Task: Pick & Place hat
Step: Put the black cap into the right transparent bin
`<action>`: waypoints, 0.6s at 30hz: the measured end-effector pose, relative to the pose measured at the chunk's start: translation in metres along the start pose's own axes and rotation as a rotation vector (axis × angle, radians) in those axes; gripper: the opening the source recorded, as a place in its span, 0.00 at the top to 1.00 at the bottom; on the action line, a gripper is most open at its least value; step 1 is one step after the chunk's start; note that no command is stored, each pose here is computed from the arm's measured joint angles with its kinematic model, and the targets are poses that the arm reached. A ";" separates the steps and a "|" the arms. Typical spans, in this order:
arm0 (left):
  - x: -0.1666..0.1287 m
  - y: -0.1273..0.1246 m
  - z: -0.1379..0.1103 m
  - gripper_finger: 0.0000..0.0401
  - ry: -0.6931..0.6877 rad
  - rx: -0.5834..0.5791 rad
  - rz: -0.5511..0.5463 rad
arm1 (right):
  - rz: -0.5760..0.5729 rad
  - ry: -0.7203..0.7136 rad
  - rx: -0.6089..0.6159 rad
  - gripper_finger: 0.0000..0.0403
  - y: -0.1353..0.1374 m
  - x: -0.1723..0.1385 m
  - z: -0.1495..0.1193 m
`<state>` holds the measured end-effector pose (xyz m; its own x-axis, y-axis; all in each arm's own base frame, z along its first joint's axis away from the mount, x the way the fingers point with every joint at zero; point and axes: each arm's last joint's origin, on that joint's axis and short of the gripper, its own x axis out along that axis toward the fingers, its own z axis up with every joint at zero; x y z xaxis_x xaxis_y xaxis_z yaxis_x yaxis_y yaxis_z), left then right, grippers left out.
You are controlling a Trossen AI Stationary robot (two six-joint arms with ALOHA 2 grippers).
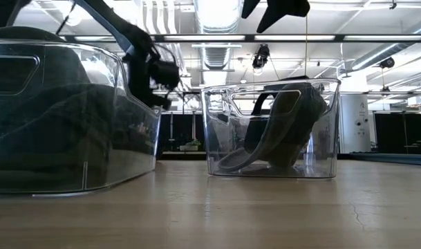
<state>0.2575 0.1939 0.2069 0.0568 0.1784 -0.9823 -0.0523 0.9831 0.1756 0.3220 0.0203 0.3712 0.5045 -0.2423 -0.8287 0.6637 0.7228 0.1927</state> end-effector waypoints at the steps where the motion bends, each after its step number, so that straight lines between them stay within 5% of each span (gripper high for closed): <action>1: -0.009 0.001 0.000 0.99 -0.034 -0.028 0.007 | 0.000 0.000 0.000 0.42 0.000 0.000 0.000; 7: -0.076 0.004 -0.001 0.99 -0.351 -0.232 0.003 | -0.026 -0.042 0.001 0.42 -0.001 -0.004 0.000; 18: -0.186 -0.023 -0.021 1.00 -1.043 -0.458 -0.238 | -0.067 -0.206 0.071 0.42 -0.010 -0.030 0.003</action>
<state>0.2276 0.1369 0.3845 0.8953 0.1486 -0.4200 -0.2736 0.9274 -0.2550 0.3015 0.0186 0.3954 0.5553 -0.4203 -0.7176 0.7330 0.6549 0.1837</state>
